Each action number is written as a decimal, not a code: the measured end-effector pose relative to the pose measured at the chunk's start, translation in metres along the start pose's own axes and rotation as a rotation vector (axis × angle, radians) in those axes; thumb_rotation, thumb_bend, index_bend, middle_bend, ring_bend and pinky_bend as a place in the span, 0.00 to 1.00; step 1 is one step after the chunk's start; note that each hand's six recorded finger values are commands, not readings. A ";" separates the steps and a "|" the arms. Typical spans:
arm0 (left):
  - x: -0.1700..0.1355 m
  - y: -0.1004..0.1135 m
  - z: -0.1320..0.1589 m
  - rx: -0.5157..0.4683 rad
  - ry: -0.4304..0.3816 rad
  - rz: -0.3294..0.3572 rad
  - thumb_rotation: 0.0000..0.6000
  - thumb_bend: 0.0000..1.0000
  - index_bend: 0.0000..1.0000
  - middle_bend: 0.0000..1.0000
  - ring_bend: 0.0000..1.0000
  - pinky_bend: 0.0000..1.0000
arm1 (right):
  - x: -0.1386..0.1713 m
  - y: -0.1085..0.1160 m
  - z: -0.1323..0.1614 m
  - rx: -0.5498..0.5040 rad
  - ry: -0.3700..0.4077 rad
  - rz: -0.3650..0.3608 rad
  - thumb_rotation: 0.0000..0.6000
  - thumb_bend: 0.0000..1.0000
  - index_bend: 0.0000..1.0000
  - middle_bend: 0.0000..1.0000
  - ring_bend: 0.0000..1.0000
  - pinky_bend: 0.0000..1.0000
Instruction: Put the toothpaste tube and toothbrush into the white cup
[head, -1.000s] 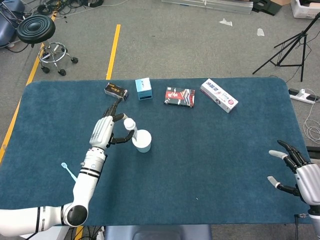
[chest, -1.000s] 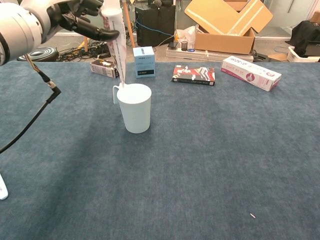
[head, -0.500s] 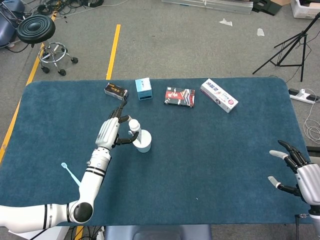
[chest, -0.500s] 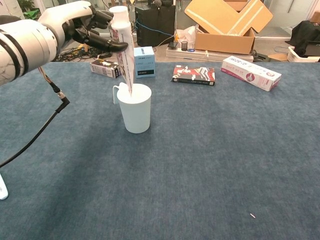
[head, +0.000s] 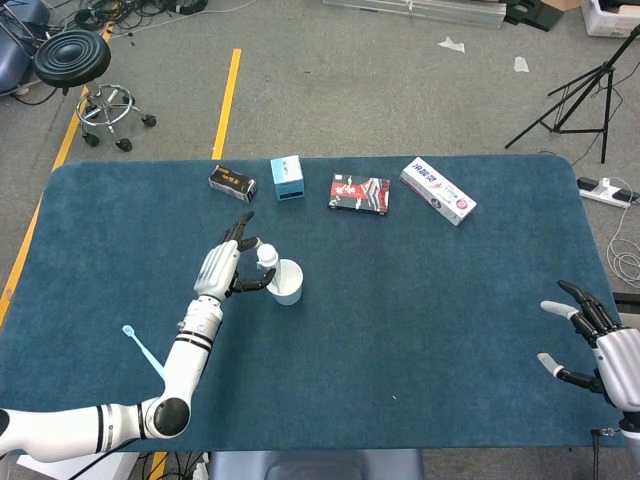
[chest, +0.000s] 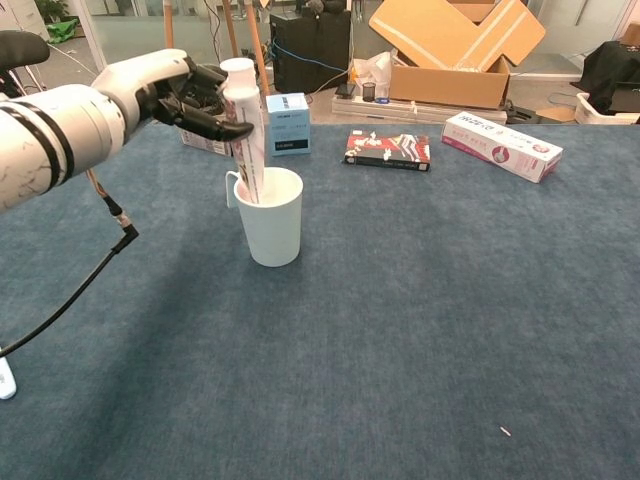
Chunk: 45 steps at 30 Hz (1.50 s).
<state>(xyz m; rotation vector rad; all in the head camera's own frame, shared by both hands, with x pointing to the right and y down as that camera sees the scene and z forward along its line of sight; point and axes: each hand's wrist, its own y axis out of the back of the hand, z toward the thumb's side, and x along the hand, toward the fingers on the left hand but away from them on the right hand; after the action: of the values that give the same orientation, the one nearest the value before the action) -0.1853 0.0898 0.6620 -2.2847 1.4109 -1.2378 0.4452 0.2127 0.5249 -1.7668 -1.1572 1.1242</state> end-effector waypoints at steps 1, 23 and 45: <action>0.000 -0.002 -0.002 0.003 0.004 -0.006 1.00 0.45 0.66 0.01 0.00 0.00 | 0.000 0.000 0.000 0.001 0.000 0.001 1.00 0.12 0.30 0.14 0.16 0.51; -0.003 -0.024 -0.029 0.020 0.039 -0.073 1.00 0.45 0.30 0.01 0.00 0.00 | 0.001 -0.002 0.001 0.006 -0.002 0.010 1.00 0.12 0.30 0.14 0.16 0.51; -0.020 -0.003 -0.024 0.038 0.019 -0.055 1.00 0.13 0.03 0.01 0.00 0.00 | 0.000 -0.006 0.003 0.012 0.006 0.024 1.00 0.12 0.30 0.14 0.16 0.51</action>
<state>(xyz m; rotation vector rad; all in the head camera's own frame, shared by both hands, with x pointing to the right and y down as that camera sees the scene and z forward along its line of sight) -0.2050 0.1139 0.6675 -2.3075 1.3275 -1.2940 0.4404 0.2148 0.5293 -1.7785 -1.1264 1.1374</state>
